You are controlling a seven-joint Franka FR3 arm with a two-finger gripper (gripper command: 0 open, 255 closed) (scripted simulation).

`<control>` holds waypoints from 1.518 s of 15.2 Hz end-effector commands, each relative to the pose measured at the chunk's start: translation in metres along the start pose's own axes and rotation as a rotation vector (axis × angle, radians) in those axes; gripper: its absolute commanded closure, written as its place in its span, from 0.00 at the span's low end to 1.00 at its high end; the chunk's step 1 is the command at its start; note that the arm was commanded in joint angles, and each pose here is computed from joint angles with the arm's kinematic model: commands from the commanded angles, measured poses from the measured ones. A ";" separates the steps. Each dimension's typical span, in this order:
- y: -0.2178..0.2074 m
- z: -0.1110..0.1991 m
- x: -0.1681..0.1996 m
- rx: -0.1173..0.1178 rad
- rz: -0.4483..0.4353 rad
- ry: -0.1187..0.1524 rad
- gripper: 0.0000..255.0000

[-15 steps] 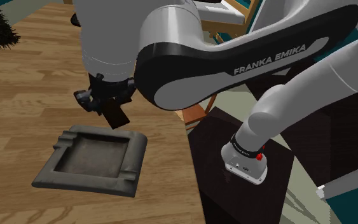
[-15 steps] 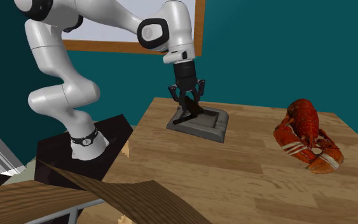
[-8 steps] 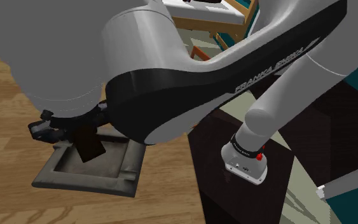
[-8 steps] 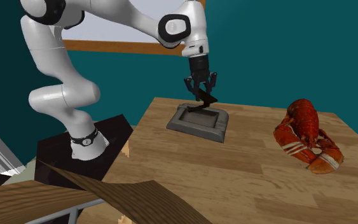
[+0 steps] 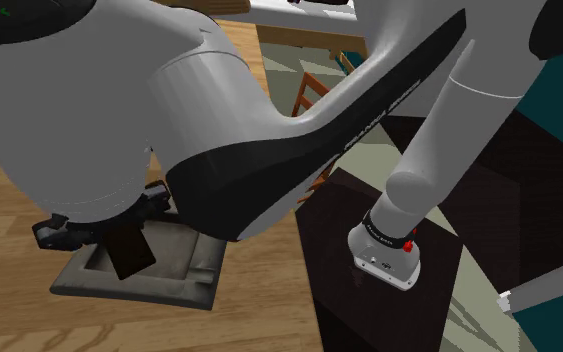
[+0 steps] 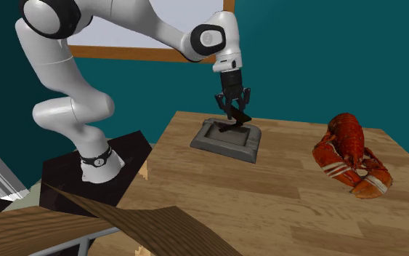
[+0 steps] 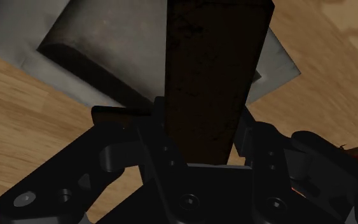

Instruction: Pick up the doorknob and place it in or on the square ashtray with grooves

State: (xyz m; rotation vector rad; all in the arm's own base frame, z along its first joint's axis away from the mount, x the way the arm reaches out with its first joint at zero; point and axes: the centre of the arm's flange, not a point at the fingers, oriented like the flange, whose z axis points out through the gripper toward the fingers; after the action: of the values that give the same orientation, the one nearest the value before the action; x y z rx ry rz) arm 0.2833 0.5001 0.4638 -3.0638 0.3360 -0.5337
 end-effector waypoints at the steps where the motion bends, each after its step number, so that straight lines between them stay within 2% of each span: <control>1: 0.001 0.010 -0.004 0.001 0.000 0.001 1.00; 8: 0.003 0.047 -0.017 0.001 0.000 0.001 1.00; 16: 0.003 0.047 -0.017 0.001 0.000 0.001 1.00; 17: 0.003 0.047 -0.017 0.001 0.000 0.001 0.00; 22: 0.003 0.047 -0.017 0.001 0.000 0.001 0.00; 23: 0.003 0.033 -0.017 0.001 0.000 0.001 0.00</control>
State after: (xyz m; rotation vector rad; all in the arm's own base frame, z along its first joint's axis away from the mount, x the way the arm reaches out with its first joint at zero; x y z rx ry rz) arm 0.2800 0.5007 0.4204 -3.0629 0.3357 -0.5369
